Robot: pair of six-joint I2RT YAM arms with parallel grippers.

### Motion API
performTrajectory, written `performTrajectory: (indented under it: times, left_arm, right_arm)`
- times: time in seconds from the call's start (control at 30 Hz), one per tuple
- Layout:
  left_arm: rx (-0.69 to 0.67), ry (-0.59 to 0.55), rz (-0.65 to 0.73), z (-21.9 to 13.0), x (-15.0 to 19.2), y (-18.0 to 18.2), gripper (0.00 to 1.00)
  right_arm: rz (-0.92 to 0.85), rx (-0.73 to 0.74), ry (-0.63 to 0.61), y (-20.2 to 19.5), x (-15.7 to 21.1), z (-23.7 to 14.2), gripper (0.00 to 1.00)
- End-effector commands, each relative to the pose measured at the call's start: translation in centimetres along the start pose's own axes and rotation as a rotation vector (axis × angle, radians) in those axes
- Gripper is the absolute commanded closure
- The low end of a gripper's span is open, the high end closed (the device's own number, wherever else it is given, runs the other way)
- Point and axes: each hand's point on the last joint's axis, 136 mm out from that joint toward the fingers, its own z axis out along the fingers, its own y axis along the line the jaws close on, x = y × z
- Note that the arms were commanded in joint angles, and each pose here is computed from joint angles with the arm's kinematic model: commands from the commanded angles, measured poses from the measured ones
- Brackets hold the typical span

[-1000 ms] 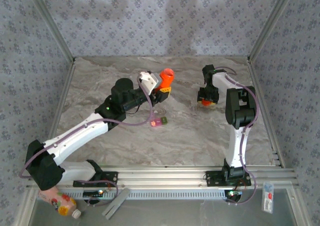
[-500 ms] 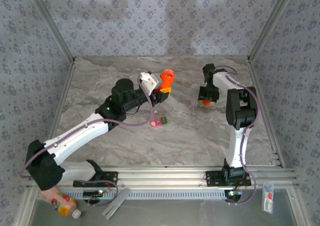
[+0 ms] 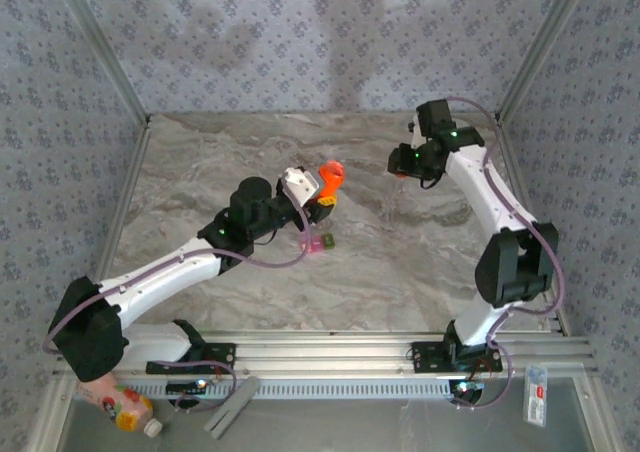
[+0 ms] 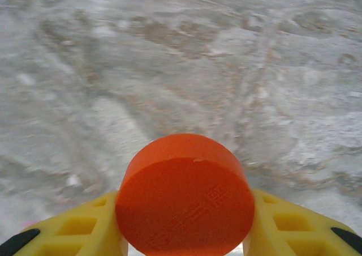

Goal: Sort the pills into containers

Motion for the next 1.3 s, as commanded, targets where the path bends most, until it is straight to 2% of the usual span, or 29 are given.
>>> performTrajectory:
  times: [0.0, 0.13, 0.3, 0.67, 0.87, 1.27]
  left_arm:
    - [-0.073, -0.072, 0.043, -0.8, -1.7, 0.9, 1.0]
    - [-0.085, -0.049, 0.056, -0.4, -0.4, 0.9, 1.0]
    - [-0.036, -0.055, 0.079, -0.2, 0.0, 0.0, 1.0]
    - [0.072, -0.049, 0.1, 0.9, 1.1, -1.5, 1.0]
    - [0.098, -0.046, 0.088, 1.5, 2.0, -1.4, 1.0]
    - [0.096, -0.045, 0.104, 3.5, 4.3, 1.6, 1.0]
  right_arm:
    - [-0.001, -0.187, 0.012, 3.9, 0.0, -3.4, 0.53]
    - [-0.068, -0.313, 0.026, 7.2, 0.0, -6.3, 0.53]
    - [-0.151, -0.434, 0.049, 10.2, 0.5, -9.2, 0.54]
    - [-0.248, -0.544, 0.086, 11.9, 2.6, -11.9, 0.55]
    - [-0.297, -0.585, 0.121, 12.5, 3.3, -11.8, 0.55]
    - [-0.407, -0.536, 0.214, 13.4, 3.6, -8.7, 0.56]
